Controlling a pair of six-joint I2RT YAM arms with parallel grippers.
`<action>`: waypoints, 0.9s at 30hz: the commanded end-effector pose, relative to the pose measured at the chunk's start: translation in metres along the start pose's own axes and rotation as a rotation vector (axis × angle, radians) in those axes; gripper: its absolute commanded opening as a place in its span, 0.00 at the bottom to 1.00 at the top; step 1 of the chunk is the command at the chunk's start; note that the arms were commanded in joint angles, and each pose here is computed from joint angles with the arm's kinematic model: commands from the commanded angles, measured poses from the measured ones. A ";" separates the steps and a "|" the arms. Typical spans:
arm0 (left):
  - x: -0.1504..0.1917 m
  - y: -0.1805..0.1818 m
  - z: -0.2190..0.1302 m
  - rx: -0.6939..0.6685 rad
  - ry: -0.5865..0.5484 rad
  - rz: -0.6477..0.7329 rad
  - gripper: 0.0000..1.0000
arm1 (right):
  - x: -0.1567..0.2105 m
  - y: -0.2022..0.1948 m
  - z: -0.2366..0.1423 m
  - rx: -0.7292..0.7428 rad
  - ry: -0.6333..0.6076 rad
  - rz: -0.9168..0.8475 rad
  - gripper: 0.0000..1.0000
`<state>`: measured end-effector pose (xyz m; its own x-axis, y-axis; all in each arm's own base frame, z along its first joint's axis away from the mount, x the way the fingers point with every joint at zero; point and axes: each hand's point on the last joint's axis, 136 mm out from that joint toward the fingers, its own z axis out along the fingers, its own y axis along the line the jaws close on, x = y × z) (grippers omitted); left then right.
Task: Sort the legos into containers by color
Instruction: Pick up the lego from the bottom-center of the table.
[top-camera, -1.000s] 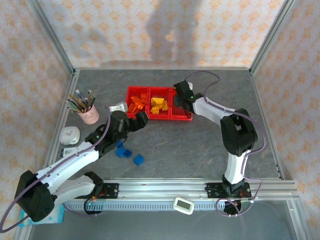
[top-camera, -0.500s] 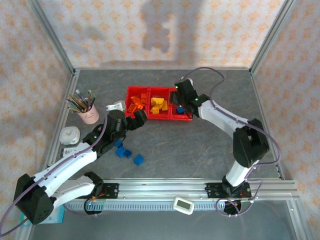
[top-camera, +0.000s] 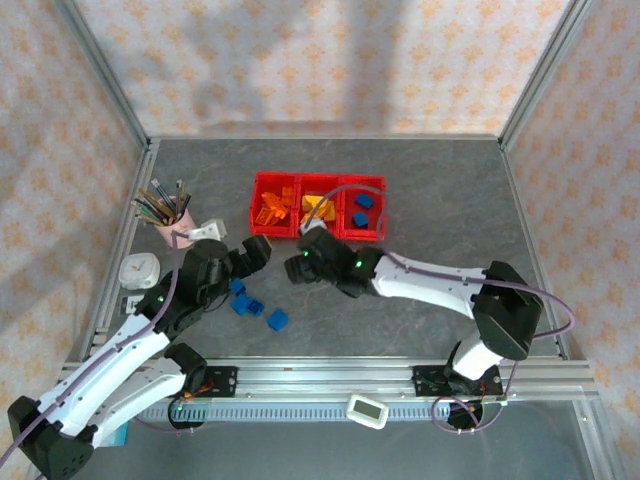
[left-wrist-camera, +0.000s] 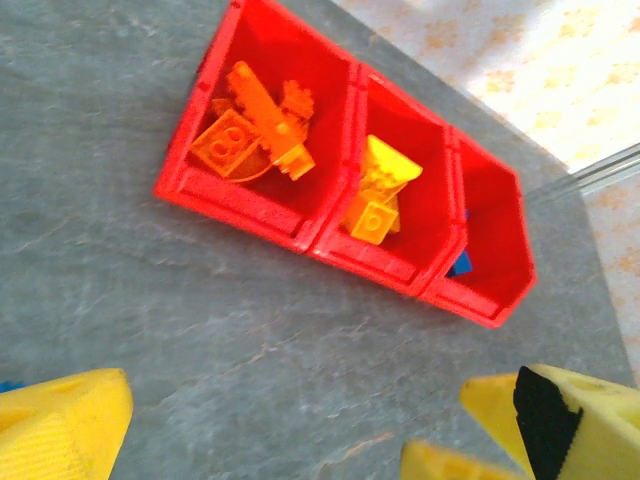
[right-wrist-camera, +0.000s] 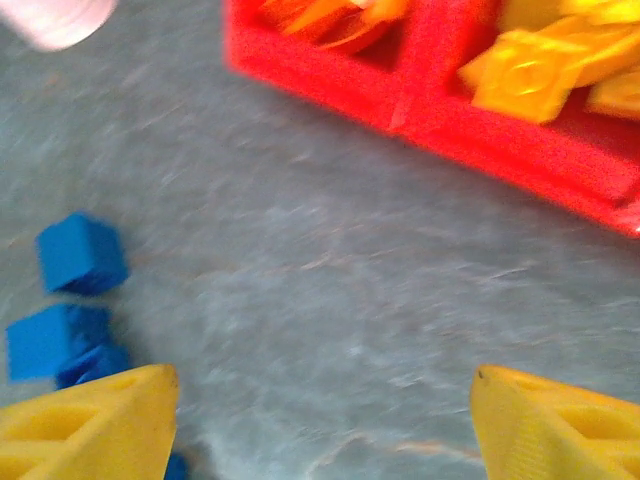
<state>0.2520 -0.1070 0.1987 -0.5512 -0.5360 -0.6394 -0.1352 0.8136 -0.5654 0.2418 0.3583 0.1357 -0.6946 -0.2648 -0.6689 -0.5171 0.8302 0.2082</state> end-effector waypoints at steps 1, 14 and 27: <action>0.009 0.033 -0.012 -0.110 0.008 -0.036 0.99 | 0.017 0.033 0.008 -0.077 -0.011 -0.064 0.78; 0.012 0.058 -0.039 -0.154 -0.018 -0.127 0.99 | 0.087 0.090 0.055 -0.124 0.093 -0.245 0.85; 0.014 0.058 -0.036 -0.150 -0.015 -0.133 0.99 | 0.105 0.076 0.073 -0.049 0.140 -0.291 0.52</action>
<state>0.2083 -0.0650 0.1842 -0.5140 -0.6374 -0.5740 -0.2936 0.7595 -0.5805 0.1599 0.4258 0.0261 -0.5903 -0.5571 -0.5841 -0.7310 0.6759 0.0940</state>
